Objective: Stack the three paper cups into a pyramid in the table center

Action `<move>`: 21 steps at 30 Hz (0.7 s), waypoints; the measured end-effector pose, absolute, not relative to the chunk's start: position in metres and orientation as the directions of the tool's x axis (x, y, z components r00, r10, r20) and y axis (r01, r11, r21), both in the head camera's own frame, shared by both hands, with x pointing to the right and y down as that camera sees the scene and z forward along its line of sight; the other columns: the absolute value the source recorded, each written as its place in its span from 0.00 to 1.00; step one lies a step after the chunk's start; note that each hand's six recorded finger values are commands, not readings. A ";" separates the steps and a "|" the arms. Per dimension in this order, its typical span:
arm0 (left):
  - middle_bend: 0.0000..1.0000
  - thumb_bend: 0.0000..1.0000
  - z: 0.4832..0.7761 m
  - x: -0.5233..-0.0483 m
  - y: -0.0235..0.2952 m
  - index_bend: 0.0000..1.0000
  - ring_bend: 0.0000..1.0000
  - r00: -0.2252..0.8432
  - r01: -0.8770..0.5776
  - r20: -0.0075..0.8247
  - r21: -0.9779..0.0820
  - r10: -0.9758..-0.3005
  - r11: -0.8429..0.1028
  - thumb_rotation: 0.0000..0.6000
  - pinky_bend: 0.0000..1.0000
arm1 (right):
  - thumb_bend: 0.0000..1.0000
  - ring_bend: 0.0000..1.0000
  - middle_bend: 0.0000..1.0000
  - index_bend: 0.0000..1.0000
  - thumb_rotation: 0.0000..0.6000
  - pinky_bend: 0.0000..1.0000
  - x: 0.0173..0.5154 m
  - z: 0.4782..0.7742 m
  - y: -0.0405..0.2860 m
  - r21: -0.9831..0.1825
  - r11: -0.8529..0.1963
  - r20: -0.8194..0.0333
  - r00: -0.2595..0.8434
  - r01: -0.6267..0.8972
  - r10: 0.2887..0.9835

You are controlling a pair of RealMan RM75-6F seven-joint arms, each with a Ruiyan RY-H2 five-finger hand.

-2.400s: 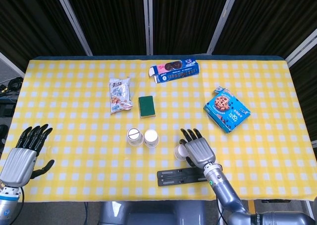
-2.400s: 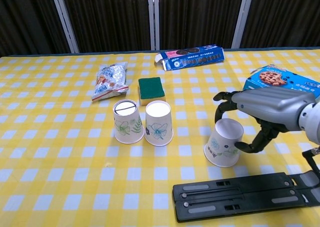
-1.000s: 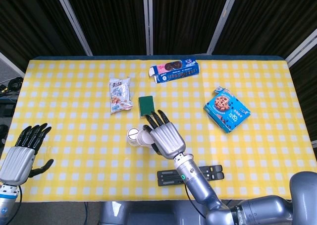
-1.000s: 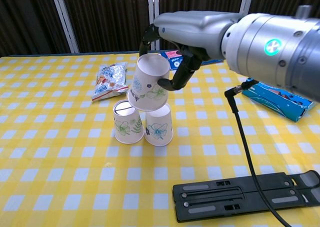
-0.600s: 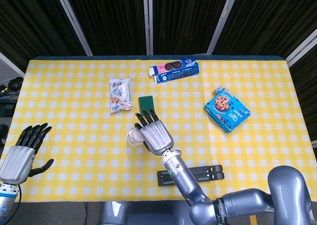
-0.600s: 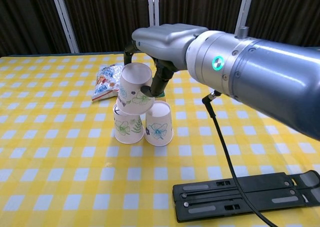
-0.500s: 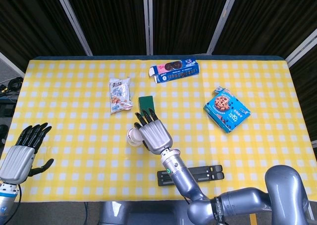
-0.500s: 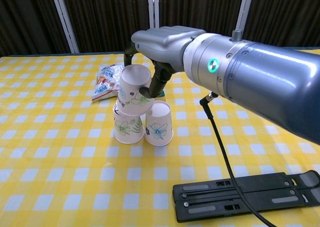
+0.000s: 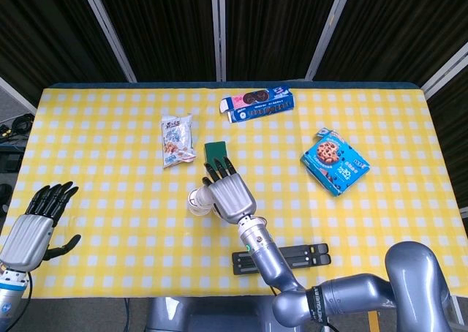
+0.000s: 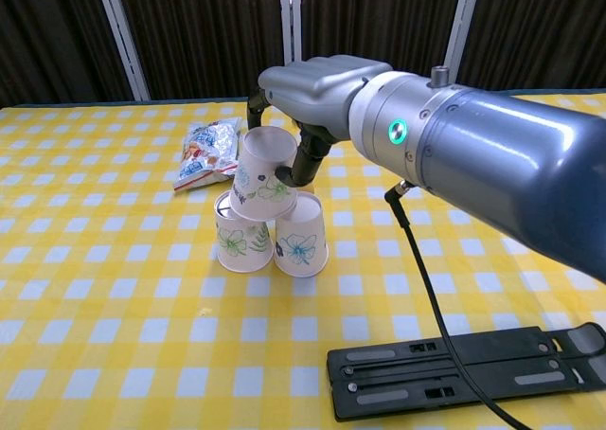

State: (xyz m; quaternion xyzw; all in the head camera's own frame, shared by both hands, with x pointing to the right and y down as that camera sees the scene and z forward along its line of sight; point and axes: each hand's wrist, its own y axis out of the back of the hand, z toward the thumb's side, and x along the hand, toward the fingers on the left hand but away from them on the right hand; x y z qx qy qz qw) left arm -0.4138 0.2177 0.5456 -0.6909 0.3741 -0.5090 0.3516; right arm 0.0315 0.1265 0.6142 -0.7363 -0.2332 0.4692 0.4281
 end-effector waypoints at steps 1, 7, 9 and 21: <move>0.00 0.28 0.546 -0.414 0.218 0.00 0.00 0.202 -0.158 0.440 -0.867 -0.875 -0.473 1.00 0.00 | 0.30 0.00 0.02 0.30 1.00 0.00 0.032 0.614 0.127 -0.847 -0.527 -0.496 0.449 -0.064 0.743; 0.00 0.28 0.546 -0.413 0.218 0.00 0.00 0.203 -0.157 0.440 -0.867 -0.875 -0.472 1.00 0.00 | 0.24 0.00 0.00 0.19 1.00 0.00 0.031 0.612 0.131 -0.845 -0.531 -0.501 0.453 -0.070 0.737; 0.00 0.28 0.546 -0.413 0.218 0.00 0.00 0.203 -0.157 0.441 -0.867 -0.875 -0.473 1.00 0.00 | 0.23 0.00 0.00 0.17 1.00 0.00 0.031 0.611 0.131 -0.846 -0.529 -0.498 0.453 -0.067 0.740; 0.00 0.28 0.546 -0.415 0.217 0.00 0.00 0.194 -0.155 0.439 -0.870 -0.877 -0.469 1.00 0.00 | 0.23 0.00 0.00 0.13 1.00 0.00 0.048 0.588 0.127 -0.879 -0.474 -0.449 0.434 -0.057 0.781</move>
